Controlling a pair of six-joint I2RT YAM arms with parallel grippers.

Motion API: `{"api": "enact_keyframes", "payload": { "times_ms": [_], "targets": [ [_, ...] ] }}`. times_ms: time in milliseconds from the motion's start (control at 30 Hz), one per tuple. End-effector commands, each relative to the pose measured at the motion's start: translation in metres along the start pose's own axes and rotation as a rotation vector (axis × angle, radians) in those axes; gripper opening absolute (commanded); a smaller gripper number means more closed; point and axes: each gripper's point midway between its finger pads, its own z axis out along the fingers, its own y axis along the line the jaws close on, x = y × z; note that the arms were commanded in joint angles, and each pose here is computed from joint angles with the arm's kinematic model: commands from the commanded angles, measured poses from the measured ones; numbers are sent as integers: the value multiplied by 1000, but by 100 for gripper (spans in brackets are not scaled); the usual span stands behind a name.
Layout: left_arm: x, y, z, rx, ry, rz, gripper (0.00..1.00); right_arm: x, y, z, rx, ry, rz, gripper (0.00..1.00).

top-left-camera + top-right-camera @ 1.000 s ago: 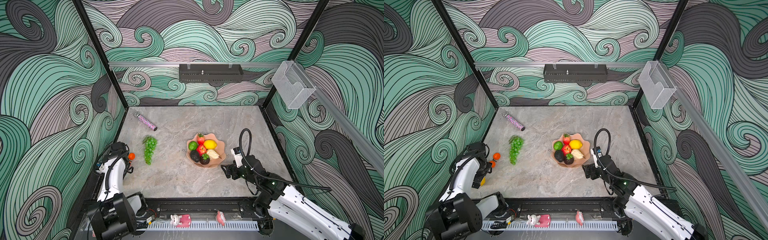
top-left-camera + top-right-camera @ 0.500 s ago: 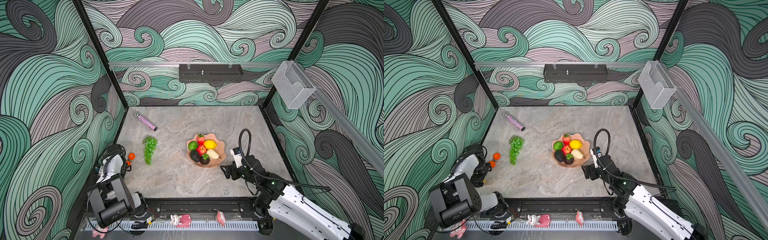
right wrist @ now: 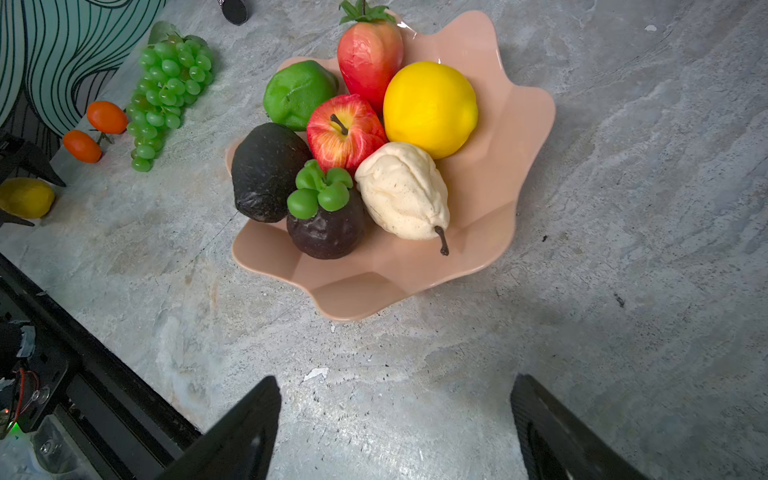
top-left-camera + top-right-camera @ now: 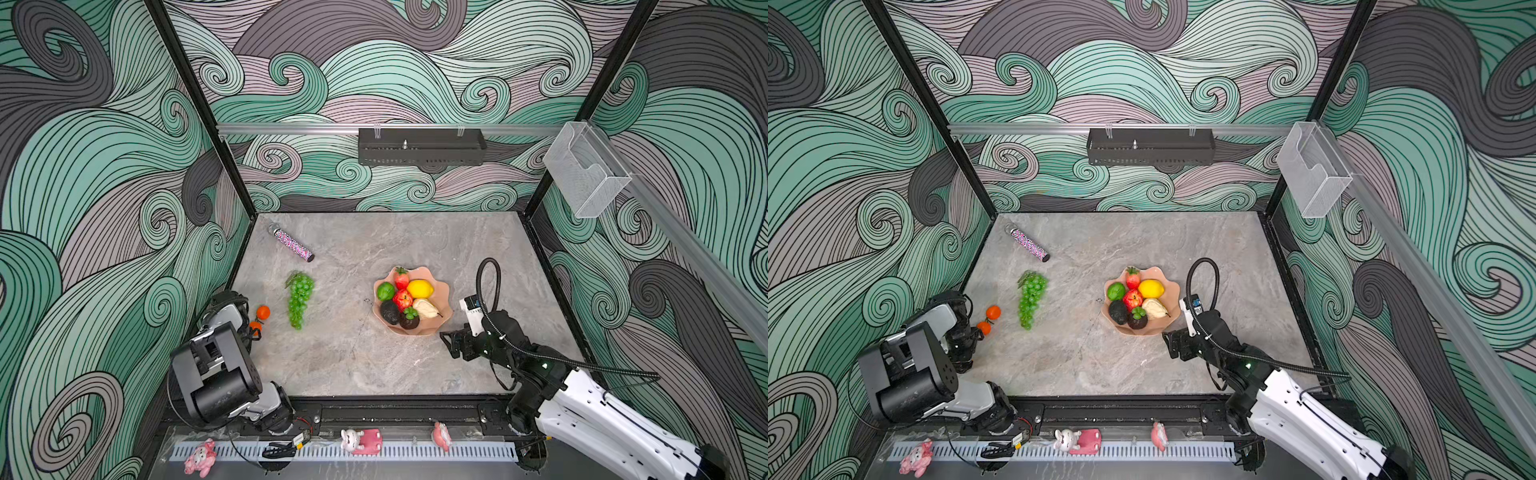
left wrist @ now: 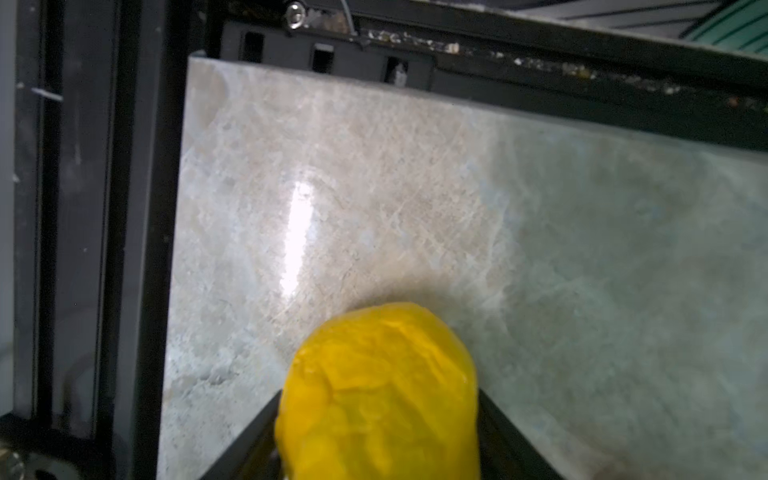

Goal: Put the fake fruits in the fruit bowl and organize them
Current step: 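Lower the left gripper onto the yellow pear and grasp it, then lift the yellow pear and carry it toward the bowl with the left gripper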

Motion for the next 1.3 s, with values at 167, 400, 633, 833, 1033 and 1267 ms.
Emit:
{"api": "enact_keyframes", "payload": {
  "times_ms": [167, 400, 633, 833, 1033, 1267],
  "targets": [
    [-4, -2, -1, 17, 4, -31, 63, 6, -4, 3, 13, 11, 9, 88],
    [-1, -4, -4, 44, 10, -20, 57, 5, -5, 4, 19, 12, 3, 88],
    [-4, -12, -23, 103, -37, 32, 55, 6, -5, 6, 24, 19, 1, 88],
    [5, -28, -51, 211, -62, 165, 51, 5, -6, 6, 28, 20, 2, 88],
    [45, -56, -119, 456, -97, 484, 45, -1, -7, 3, 37, 2, 14, 88],
    [124, -69, -196, 820, -50, 952, 45, -6, -5, 0, 35, -7, 31, 88]
  ]
}}
